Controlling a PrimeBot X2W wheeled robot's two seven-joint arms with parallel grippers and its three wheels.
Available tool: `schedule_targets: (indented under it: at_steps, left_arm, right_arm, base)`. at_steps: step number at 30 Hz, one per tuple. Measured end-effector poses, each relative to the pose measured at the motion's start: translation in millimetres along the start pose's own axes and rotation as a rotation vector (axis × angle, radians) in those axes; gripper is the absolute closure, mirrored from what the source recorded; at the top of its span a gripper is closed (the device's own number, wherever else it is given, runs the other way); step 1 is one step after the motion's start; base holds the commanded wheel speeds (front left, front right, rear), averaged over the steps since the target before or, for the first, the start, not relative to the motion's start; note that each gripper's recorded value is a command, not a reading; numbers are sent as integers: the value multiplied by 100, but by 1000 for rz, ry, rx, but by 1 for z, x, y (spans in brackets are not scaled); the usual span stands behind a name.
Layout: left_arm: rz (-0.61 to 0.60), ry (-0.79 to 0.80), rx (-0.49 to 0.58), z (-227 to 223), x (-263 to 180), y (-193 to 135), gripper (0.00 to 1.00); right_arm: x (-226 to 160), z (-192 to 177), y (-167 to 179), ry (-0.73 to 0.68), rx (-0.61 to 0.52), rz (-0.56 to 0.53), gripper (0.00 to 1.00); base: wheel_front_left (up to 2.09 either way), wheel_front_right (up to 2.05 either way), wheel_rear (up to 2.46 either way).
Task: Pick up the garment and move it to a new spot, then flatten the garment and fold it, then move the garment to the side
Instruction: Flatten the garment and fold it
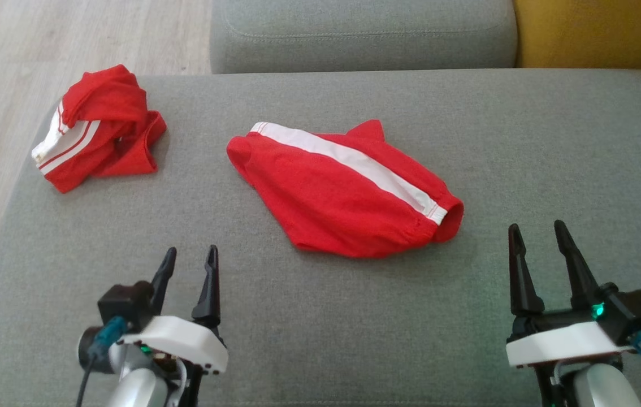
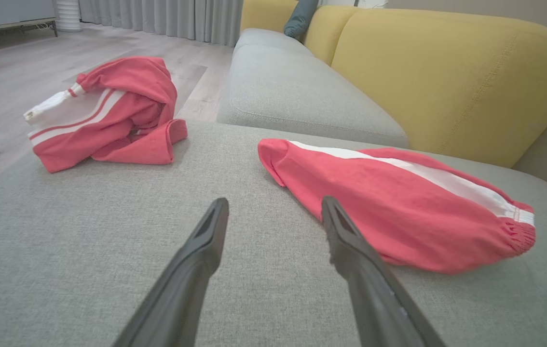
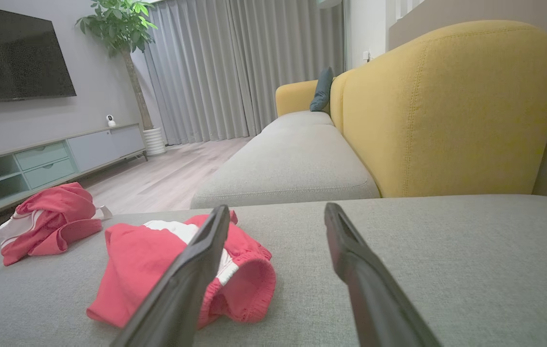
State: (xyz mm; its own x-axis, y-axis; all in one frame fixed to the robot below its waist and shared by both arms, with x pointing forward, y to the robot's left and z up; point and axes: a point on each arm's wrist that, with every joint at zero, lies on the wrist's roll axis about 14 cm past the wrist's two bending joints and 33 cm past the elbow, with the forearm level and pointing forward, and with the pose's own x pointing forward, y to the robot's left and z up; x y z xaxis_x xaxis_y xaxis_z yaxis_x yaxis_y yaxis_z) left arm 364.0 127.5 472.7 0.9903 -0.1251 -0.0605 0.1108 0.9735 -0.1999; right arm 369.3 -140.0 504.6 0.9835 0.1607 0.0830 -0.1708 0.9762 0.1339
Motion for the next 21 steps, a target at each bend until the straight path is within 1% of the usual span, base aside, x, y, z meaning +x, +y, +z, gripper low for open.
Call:
schedule_targets:
  at_steps: [10,21]
  left_arm:
    - [-13,6,-3,-4,-1,-4,0]
    - [-1,10,-3,-6,0,0,0]
  right_arm:
    - [1,-5,2,16,2,7,0]
    - [2,-8,3,24,4,10,0]
  base:
    - [0,0,0]
    - [0,0,0]
